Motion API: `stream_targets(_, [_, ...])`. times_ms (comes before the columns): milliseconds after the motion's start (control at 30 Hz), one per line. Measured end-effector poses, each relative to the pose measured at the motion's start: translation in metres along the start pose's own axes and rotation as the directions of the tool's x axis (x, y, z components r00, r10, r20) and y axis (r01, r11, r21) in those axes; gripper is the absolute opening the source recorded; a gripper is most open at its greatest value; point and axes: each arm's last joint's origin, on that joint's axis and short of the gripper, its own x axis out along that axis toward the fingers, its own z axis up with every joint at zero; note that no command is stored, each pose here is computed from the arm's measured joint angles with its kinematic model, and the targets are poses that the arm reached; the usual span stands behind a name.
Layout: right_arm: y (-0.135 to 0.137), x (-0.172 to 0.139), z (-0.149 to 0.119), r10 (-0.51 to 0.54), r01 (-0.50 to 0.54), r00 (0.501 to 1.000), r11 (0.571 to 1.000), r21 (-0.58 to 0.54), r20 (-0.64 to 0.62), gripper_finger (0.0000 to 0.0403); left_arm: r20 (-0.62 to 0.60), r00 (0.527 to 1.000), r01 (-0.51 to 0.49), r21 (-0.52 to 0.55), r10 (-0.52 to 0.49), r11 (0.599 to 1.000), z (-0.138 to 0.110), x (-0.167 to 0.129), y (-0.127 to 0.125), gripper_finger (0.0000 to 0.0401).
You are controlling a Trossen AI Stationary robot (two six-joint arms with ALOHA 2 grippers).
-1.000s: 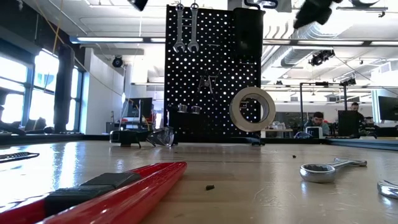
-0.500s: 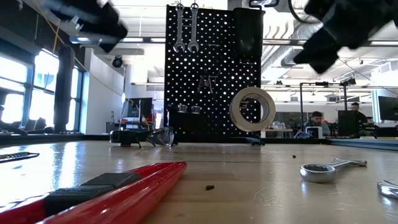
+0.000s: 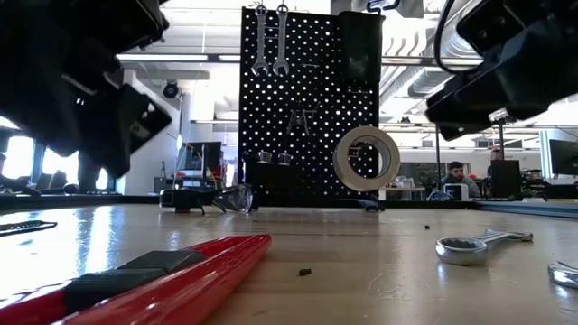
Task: Hang tools onto peg board
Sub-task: Put the red cutter into the top black bin on the peg board
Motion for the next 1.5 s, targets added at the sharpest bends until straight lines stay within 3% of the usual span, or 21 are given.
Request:
stream_targets(100, [0.001, 0.016, -0.002, -0.008, 0.008, 1.000, 0.999, -0.050, -0.010, 0.0142, 0.007, 1.000, 0.019, 0.002, -0.019, 1.000, -0.005, 0.015, -0.002, 0.0152])
stream_targets(367, [0.005, 0.073, -0.001, -0.016, 0.004, 0.998, 0.978, -0.210, -0.056, 0.0142, -0.004, 0.999, 0.052, -0.133, -0.053, 0.990, -0.008, 0.028, -0.001, 0.0152])
stream_targets(600, [0.005, 0.136, 0.003, 0.141, -0.173, 0.983, 0.919, -0.355, -0.114, 0.0142, -0.013, 0.995, 0.091, -0.187, -0.095, 0.978, -0.009, 0.028, -0.007, 0.0152])
stream_targets(833, [0.000, 0.180, 0.017, 0.170, -0.260, 0.958, 0.851, -0.456, -0.230, 0.0142, 0.050, 0.991, 0.132, -0.194, -0.125, 0.972, -0.005, 0.027, -0.013, 0.0152])
stream_targets(933, [0.003, 0.187, 0.027, 0.203, -0.326, 0.935, 0.816, -0.477, -0.292, 0.0142, 0.056, 0.991, 0.131, -0.202, -0.122, 0.971, -0.004, 0.027, -0.013, 0.0152])
stream_targets(1067, [0.000, 0.192, 0.037, 0.293, -0.446, 0.877, 0.789, -0.421, -0.381, 0.0142, 0.054, 0.992, 0.121, -0.204, -0.112, 0.971, -0.005, 0.027, -0.013, 0.0152])
stream_targets(1233, [-0.005, 0.194, 0.046, 0.298, -0.459, 0.874, 0.765, -0.453, -0.383, 0.0142, 0.070, 0.993, 0.111, -0.192, -0.099, 0.975, -0.003, 0.027, -0.012, 0.0152])
stream_targets(1500, [-0.007, 0.195, 0.050, 0.391, -0.529, 0.842, 0.730, -0.432, -0.371, 0.0142, 0.066, 0.994, 0.103, -0.187, -0.092, 0.977, -0.003, 0.027, -0.010, 0.0152])
